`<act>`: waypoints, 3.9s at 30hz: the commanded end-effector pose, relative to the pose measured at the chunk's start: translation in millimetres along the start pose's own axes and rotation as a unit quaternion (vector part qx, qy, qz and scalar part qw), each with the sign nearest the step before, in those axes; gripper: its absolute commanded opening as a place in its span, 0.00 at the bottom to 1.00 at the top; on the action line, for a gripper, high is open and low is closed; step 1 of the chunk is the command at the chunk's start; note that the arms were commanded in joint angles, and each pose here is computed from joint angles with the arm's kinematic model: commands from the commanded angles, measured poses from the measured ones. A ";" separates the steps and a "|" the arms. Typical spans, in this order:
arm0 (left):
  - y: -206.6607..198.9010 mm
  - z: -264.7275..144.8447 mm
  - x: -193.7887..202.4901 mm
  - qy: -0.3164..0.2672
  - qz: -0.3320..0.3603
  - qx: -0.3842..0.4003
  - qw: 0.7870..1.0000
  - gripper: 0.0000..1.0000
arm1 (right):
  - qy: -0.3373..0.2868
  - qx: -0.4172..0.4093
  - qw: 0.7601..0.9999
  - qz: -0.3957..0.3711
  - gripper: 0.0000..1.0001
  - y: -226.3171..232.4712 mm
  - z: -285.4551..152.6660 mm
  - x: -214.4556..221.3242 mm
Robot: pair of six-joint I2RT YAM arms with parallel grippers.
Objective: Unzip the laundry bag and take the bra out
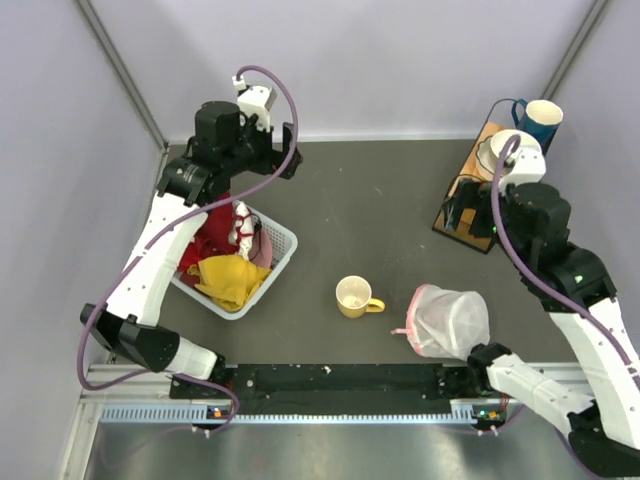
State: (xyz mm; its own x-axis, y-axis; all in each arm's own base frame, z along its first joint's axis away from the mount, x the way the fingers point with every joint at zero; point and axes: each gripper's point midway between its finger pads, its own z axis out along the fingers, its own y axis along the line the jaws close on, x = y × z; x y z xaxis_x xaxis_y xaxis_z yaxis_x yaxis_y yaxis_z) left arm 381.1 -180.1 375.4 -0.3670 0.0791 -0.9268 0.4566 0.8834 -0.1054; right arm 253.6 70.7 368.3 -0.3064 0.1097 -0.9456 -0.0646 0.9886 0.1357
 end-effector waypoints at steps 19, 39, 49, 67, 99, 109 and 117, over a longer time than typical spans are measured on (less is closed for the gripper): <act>-21.7 2.7 64.4 0.012 -0.073 -0.040 0.996 0.99 | 0.267 0.056 0.960 0.069 0.96 26.8 27.7 211.2; -25.9 4.2 69.7 0.009 -0.089 -0.030 0.996 0.99 | 0.285 0.112 0.948 0.083 0.00 32.4 26.4 275.8; -7.3 2.0 64.4 0.022 -0.059 -0.078 0.995 0.99 | 0.075 -0.057 0.991 0.100 0.00 95.2 17.2 63.3; 24.3 -4.3 75.7 0.060 -0.107 -0.069 0.990 0.99 | 0.117 -0.225 0.928 0.275 0.75 151.2 146.2 113.3; -4.2 6.2 111.0 0.092 -0.209 0.051 0.972 0.99 | 0.215 -0.065 0.965 0.132 0.67 171.8 158.7 189.7; -13.4 2.5 109.5 0.087 -0.222 0.073 0.968 0.99 | 0.186 -0.083 0.969 0.142 0.00 176.2 151.8 154.8; -44.0 3.2 102.9 0.077 -0.272 0.164 0.945 0.99 | 0.070 -0.170 0.965 0.189 0.00 182.5 101.9 51.7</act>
State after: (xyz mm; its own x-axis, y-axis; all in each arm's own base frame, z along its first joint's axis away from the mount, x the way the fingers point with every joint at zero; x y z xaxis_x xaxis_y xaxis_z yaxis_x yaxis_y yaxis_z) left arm 331.4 -193.0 251.2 -0.7462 -0.2157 -0.6298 0.2896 0.7467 -0.5988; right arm 322.8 269.2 196.4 -0.6743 0.2723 -0.6865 -0.0831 0.8957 0.4369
